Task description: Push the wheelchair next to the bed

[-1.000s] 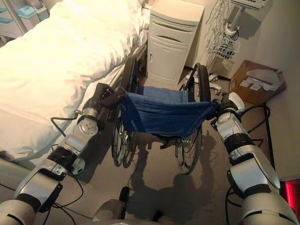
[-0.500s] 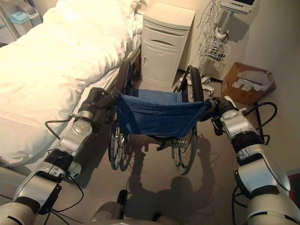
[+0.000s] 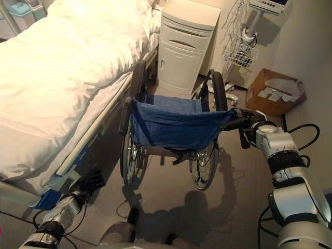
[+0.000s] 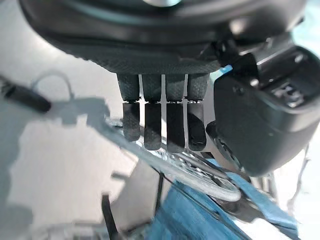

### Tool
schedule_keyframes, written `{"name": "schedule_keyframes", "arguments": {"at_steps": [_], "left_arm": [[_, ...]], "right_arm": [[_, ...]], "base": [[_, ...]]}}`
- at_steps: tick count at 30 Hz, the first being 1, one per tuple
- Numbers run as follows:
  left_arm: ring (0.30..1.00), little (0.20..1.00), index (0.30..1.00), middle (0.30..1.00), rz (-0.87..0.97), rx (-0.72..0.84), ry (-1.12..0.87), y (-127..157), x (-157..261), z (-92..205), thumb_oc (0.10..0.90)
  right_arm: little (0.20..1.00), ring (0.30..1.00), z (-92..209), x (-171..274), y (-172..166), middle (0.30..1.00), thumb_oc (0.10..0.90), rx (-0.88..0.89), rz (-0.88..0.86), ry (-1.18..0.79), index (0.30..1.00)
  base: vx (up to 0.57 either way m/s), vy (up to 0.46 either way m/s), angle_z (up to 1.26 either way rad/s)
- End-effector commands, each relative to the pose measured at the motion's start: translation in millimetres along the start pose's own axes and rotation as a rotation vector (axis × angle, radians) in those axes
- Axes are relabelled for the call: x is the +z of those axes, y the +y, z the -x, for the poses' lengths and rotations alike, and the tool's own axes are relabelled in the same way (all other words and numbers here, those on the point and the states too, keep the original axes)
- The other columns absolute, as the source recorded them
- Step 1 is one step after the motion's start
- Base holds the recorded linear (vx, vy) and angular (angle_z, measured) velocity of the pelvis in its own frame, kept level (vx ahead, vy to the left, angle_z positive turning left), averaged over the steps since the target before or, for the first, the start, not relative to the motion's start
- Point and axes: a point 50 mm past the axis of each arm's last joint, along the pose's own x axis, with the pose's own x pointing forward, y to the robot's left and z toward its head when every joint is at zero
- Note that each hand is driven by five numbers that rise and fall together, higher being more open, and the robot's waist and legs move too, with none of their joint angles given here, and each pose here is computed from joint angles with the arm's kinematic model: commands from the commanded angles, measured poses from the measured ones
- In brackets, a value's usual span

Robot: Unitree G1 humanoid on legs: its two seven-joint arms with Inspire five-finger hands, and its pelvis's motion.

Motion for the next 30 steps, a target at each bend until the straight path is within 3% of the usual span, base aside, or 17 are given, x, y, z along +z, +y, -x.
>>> {"name": "schedule_keyframes", "arguments": {"at_steps": [1,11,20,30], "left_arm": [[0.9,0.9,0.9,0.9,0.028,-0.279,-0.316,-45,70,2,0.8],[0.9,0.9,0.9,0.9,-0.012,-0.199,-0.25,-21,59,2,0.8],[0.9,0.9,0.9,0.9,0.106,-0.15,-0.072,3,1,3,0.8],[0.9,0.9,0.9,0.9,0.149,-0.118,0.021,11,-28,6,0.8]], "right_arm": [[0.9,0.9,28,95,21,0.9,0.8,0.215,-0.192,-0.491,0.9],[0.9,0.9,33,91,-1,0.9,0.8,0.261,-0.402,-0.52,0.9],[0.9,0.9,34,68,4,0.9,0.8,0.511,-0.698,-0.472,0.9],[0.9,0.9,28,29,-23,0.9,0.8,0.44,-0.759,-0.377,0.9]], "base": [[0.0,0.0,0.0],[-0.01,-0.024,-0.07],[0.0,-0.026,-0.04],[0.0,-0.043,-0.03]]}}
